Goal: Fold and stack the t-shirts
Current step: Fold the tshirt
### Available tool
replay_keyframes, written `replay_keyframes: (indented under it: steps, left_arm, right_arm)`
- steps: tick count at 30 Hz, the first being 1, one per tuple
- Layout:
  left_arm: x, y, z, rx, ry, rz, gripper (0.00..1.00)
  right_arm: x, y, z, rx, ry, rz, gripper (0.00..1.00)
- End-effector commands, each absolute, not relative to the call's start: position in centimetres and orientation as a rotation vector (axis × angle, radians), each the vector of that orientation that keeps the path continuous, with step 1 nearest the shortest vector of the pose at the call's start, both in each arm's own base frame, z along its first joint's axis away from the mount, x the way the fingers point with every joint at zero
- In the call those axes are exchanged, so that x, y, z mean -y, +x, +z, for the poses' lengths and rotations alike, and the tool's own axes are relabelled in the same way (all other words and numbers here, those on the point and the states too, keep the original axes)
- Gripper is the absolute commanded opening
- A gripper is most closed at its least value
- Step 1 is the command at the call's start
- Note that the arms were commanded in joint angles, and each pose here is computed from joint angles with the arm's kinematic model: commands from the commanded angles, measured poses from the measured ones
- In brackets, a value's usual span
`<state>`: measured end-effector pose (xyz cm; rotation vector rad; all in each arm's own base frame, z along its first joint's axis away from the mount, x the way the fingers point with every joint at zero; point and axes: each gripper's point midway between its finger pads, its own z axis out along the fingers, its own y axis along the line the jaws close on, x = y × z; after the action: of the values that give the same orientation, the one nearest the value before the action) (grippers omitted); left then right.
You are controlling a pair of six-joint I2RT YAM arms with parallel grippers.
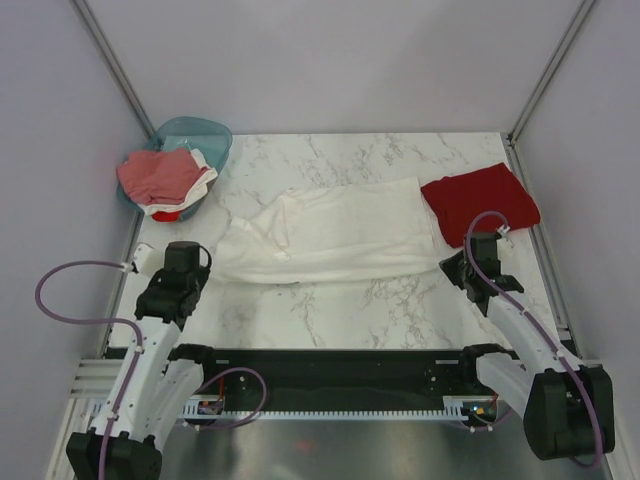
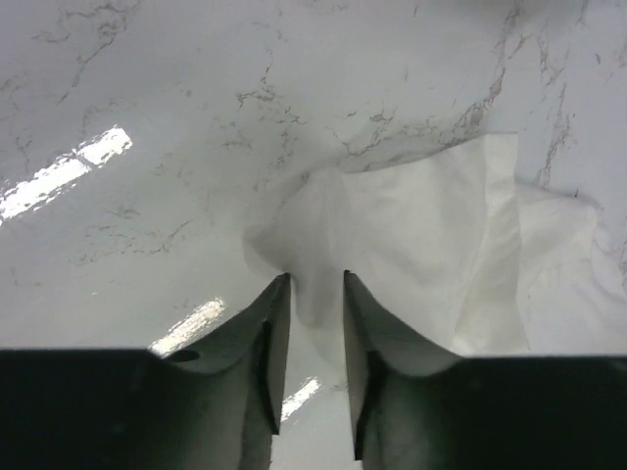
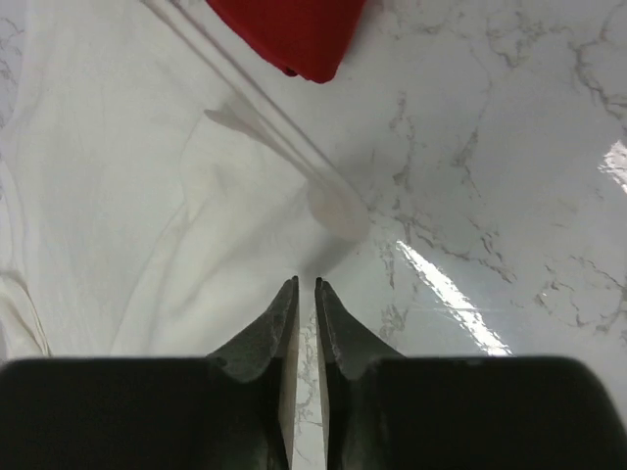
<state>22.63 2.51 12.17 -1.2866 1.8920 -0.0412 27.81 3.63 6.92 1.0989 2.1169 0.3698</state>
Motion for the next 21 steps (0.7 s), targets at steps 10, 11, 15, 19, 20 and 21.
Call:
replay_keyframes:
  steps: [10,11,15,19,20,21]
  left_arm:
    - [-0.8,24.8,17.3,-1.85,-1.045,-0.206,1.0]
    - [-0.4,25.2,17.5,-1.872,-0.984,-0.214,0.99]
    - [3.2,27.4,17.9,-1.914,-0.784,-0.41,0.96]
    - [4.6,29.5,16.9,-1.915,-0.728,-0.486,0.96]
    - [4.9,30.3,15.7,-1.963,-0.737,-0.477,0.95]
    - [5.0,30.7,15.2,-1.988,-0.736,-0.472,0.95]
  right_arm:
    - [-3.2,29.8,12.5,-1.994,0.866,0.384,0.74]
    - [-3.7,30.6,13.5,-2.005,0.808,0.394,0.73]
    - [-6.3,32.6,12.0,-2.142,0.693,0.41,0.7]
    - [-8.6,34.6,11.1,-2.192,0.65,0.405,0.68]
    - [-8.9,35.3,11.6,-2.184,0.652,0.409,0.68]
    - [-9.1,35.8,10.9,-2.196,0.655,0.405,0.68]
